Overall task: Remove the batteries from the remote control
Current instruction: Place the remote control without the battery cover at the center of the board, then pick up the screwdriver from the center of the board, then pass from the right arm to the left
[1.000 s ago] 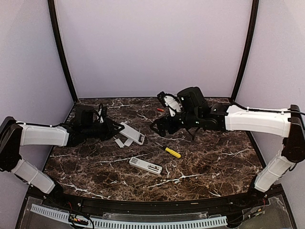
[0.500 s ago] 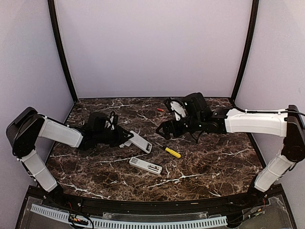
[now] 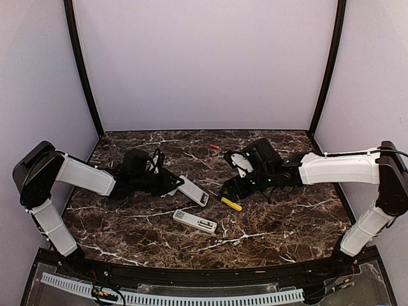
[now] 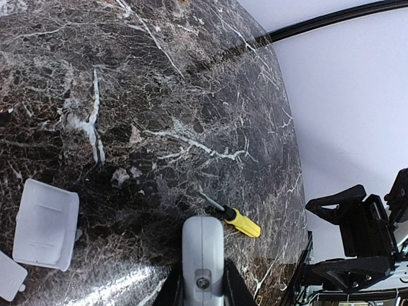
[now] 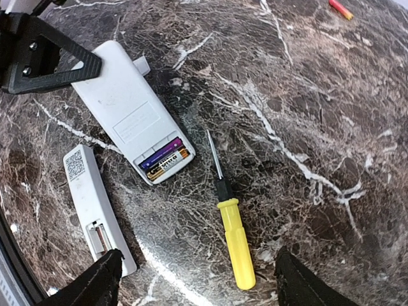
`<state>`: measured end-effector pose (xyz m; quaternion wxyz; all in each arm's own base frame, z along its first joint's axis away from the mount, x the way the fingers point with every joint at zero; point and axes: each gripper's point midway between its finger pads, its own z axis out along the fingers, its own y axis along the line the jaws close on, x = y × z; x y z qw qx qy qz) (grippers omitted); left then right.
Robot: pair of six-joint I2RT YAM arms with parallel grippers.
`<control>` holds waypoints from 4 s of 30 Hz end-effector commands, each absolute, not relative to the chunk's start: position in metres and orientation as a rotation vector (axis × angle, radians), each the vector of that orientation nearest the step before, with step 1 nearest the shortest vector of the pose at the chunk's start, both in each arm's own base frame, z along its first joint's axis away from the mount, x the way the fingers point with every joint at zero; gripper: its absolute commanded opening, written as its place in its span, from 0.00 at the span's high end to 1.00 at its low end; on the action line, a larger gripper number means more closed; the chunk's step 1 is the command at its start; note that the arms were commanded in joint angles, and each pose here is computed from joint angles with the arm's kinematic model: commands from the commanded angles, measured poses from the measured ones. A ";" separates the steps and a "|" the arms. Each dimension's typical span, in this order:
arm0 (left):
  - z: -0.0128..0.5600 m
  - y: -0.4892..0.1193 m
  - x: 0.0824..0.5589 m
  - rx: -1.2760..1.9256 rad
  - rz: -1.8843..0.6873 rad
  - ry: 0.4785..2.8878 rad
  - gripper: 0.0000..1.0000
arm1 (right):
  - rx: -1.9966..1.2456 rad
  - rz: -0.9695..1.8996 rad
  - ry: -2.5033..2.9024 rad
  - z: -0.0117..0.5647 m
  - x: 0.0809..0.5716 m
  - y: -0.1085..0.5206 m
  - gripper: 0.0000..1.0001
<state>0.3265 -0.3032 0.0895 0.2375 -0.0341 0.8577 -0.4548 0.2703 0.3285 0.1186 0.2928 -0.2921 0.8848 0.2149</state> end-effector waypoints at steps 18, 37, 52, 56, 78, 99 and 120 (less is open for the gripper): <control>0.034 -0.303 0.306 0.032 -1.054 2.582 0.69 | -0.817 0.350 2.551 0.036 0.264 0.305 0.45; 0.070 -0.275 0.310 0.062 -0.831 2.536 0.26 | -0.810 0.281 2.584 0.018 0.269 0.301 0.60; 0.172 -0.264 0.313 0.097 -0.859 2.288 0.23 | -0.800 0.313 2.553 0.026 0.271 0.307 1.00; 0.204 -0.265 0.306 0.136 -0.917 2.233 0.19 | -0.784 0.323 2.493 0.058 0.277 0.307 1.00; 0.317 -0.312 0.239 0.604 -1.504 1.871 0.15 | -1.218 1.385 2.064 0.259 0.167 0.379 1.00; 0.315 -0.315 0.227 0.622 -1.620 1.862 0.55 | -1.250 1.466 2.046 0.267 0.160 0.384 1.00; 0.306 -0.319 0.221 0.643 -1.687 1.883 0.75 | -1.237 1.504 2.005 0.277 0.165 0.388 1.00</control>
